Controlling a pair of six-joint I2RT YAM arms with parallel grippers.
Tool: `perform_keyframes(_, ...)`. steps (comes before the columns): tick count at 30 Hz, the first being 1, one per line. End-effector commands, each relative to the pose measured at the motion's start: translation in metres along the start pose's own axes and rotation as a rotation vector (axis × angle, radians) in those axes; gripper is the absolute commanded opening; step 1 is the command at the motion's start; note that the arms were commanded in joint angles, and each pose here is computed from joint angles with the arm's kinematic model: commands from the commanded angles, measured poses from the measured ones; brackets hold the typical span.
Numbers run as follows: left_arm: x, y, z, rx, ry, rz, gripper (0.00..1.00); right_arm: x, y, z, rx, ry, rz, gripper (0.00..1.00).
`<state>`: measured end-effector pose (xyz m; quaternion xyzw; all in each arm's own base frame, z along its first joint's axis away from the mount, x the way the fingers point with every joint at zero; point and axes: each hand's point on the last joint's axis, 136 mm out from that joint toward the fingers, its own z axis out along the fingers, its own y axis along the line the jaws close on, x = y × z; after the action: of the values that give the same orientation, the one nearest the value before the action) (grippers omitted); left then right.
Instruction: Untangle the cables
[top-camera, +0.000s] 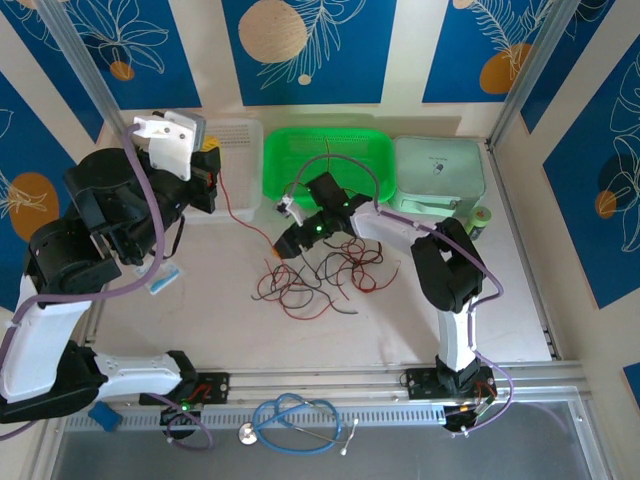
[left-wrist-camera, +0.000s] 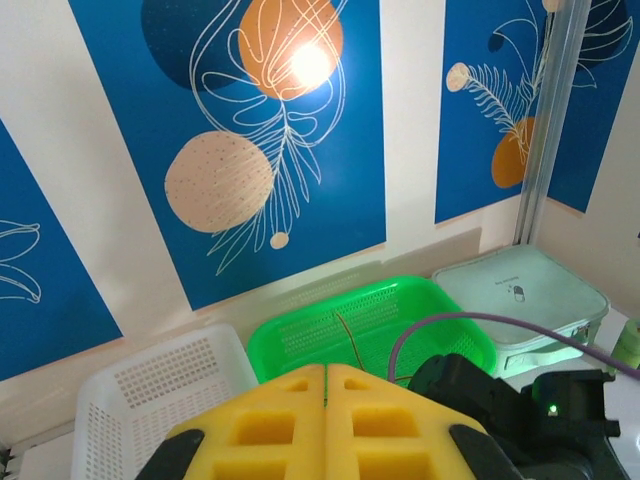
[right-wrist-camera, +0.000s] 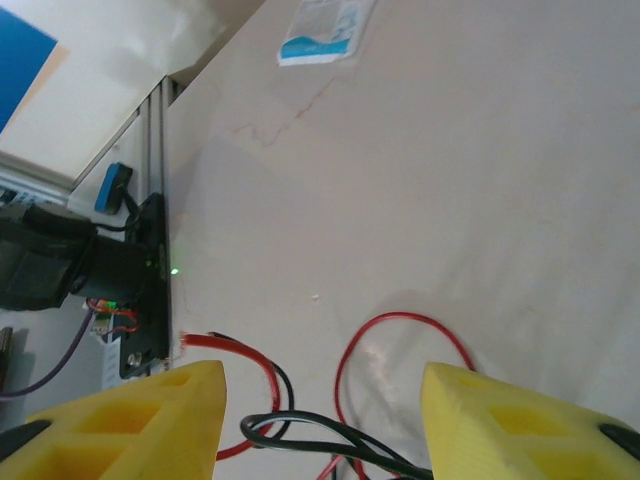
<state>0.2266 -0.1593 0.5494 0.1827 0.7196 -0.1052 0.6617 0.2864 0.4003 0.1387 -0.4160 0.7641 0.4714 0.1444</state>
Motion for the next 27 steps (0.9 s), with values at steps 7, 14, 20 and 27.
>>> perform_keyframes(7, -0.016, 0.001, -0.007, 0.01, -0.05, -0.02, 0.02, 0.026, 0.022, 0.009, -0.055, 0.025, -0.059, 0.55)
perform_keyframes(14, -0.015, -0.002, -0.003, 0.013, -0.046, -0.029, 0.02, 0.021, 0.023, 0.024, -0.049, 0.04, -0.084, 0.55)
perform_keyframes(20, -0.014, -0.008, 0.003, 0.028, -0.034, -0.026, 0.02, 0.011, 0.025, 0.034, -0.062, 0.04, -0.098, 0.55)
perform_keyframes(27, -0.017, -0.009, 0.001, 0.044, -0.038, -0.032, 0.02, 0.008, 0.015, 0.035, -0.013, 0.049, -0.059, 0.26)
